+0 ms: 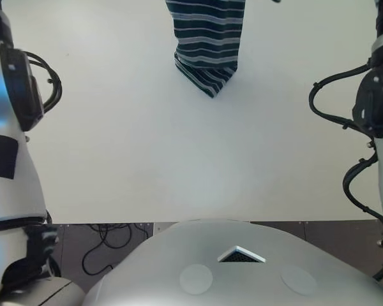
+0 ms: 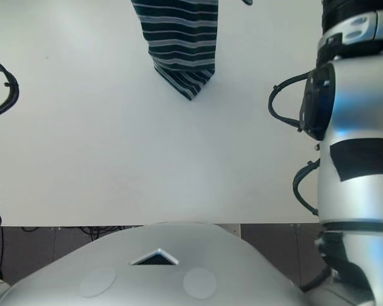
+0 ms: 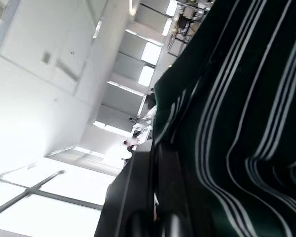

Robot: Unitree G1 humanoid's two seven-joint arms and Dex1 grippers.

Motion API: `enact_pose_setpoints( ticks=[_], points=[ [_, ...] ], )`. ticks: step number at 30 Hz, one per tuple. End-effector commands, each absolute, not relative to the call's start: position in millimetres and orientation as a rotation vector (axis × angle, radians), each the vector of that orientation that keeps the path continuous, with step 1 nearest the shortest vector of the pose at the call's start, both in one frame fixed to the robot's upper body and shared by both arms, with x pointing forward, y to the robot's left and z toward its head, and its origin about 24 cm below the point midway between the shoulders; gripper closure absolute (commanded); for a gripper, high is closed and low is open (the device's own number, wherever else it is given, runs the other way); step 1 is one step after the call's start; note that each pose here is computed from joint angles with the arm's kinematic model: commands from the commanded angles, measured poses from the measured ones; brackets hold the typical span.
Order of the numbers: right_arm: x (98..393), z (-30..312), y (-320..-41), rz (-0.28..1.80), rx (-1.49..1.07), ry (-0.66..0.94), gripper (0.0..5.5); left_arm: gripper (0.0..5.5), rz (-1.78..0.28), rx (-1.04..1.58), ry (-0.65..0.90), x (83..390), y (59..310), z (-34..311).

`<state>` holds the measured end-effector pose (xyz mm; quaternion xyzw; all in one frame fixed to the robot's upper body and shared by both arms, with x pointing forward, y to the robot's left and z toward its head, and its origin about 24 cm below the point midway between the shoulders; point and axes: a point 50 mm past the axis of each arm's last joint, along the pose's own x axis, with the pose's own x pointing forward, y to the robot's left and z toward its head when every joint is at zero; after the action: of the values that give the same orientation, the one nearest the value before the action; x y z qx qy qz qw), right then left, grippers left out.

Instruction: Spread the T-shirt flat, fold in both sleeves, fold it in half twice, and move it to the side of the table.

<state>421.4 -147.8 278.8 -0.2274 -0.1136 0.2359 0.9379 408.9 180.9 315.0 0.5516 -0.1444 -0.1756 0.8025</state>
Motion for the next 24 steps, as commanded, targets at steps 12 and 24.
enact_pose_setpoints(
  ticks=[12,24],
  points=[
    [417,343,-150,0.129,-0.716,-0.491,5.48,5.5,-0.001,1.245,-0.418,405,197,369],
    [410,348,-155,0.219,-0.879,-0.564,5.48,5.5,-0.095,1.206,-0.427,393,215,380]
  ],
)
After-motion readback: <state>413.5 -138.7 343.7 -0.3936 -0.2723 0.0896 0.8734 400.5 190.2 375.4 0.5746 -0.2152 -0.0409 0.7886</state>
